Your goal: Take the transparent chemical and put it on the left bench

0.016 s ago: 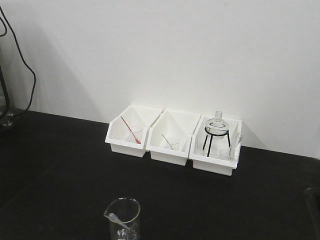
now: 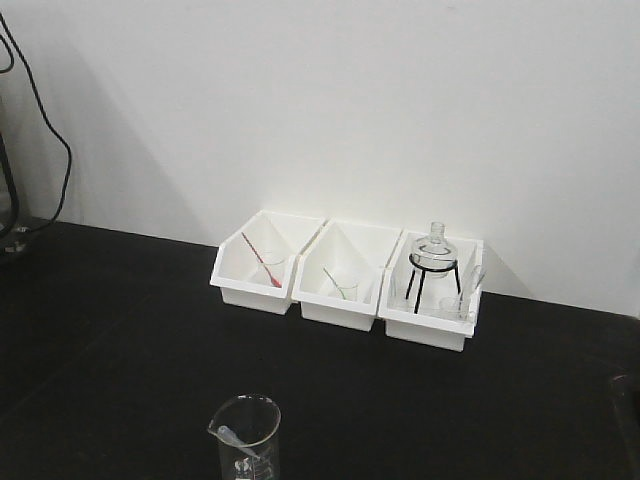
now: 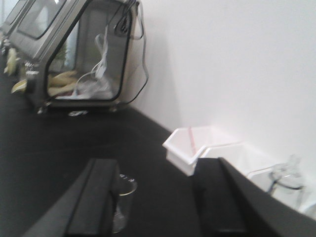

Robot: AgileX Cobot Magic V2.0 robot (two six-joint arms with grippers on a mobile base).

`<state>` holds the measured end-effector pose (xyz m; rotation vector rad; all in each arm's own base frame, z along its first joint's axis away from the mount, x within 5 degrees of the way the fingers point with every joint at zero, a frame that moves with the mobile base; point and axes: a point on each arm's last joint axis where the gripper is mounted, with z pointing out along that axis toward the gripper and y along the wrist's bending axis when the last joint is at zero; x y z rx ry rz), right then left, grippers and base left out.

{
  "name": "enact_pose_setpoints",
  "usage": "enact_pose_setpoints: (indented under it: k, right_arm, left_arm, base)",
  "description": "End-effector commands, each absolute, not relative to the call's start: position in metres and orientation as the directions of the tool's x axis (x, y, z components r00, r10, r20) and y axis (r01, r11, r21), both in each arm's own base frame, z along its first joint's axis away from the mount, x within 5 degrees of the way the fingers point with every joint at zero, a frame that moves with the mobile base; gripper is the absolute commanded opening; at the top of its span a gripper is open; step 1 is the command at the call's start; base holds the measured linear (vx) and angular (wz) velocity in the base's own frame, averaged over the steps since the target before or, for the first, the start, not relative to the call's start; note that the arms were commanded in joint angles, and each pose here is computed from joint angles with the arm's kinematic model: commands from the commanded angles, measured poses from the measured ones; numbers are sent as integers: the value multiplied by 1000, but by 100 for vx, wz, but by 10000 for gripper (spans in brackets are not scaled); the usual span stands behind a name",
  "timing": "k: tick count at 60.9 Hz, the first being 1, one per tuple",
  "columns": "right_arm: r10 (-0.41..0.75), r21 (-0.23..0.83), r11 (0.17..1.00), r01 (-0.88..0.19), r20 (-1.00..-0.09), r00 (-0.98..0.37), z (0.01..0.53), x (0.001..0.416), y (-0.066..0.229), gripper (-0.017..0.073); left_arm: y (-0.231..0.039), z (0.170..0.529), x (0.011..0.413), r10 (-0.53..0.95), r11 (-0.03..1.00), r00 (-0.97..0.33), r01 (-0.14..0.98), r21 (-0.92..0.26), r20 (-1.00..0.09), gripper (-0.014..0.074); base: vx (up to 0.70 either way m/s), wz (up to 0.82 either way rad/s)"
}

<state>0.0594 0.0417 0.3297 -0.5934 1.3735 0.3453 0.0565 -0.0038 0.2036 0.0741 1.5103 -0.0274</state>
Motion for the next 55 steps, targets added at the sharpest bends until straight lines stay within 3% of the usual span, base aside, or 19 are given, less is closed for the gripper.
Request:
enact_pose_setpoints:
  k: [1, 11, 20, 31, 55]
  right_arm:
    - [-94, -215, 847, -487, -961, 261, 336, 52, 32, 299]
    - [-22, -82, 956, -283, -978, 207, 305, 47, 14, 119]
    - [-54, -76, 987, -142, -987, 154, 260, 47, 7, -14]
    - [-48, -56, 992, -112, -996, 76, 201, 56, 6, -9]
    - [-42, -43, 993, -110, -999, 15, 196, 56, 6, -8]
  left_arm:
    - [-4, 206, 55, 14, 998, 141, 63, 23, -990, -3]
    - [-4, 206, 55, 14, 998, 141, 63, 23, -990, -3]
    - [-4, 206, 55, 14, 998, 141, 63, 23, -990, -3]
    - [-4, 206, 55, 14, 998, 141, 63, 23, -990, -3]
    - [-4, 206, 55, 14, 998, 141, 63, 23, -990, -3]
  base:
    - [0, 0]
    - [0, 0]
    - [0, 0]
    - [0, 0]
    - [0, 0]
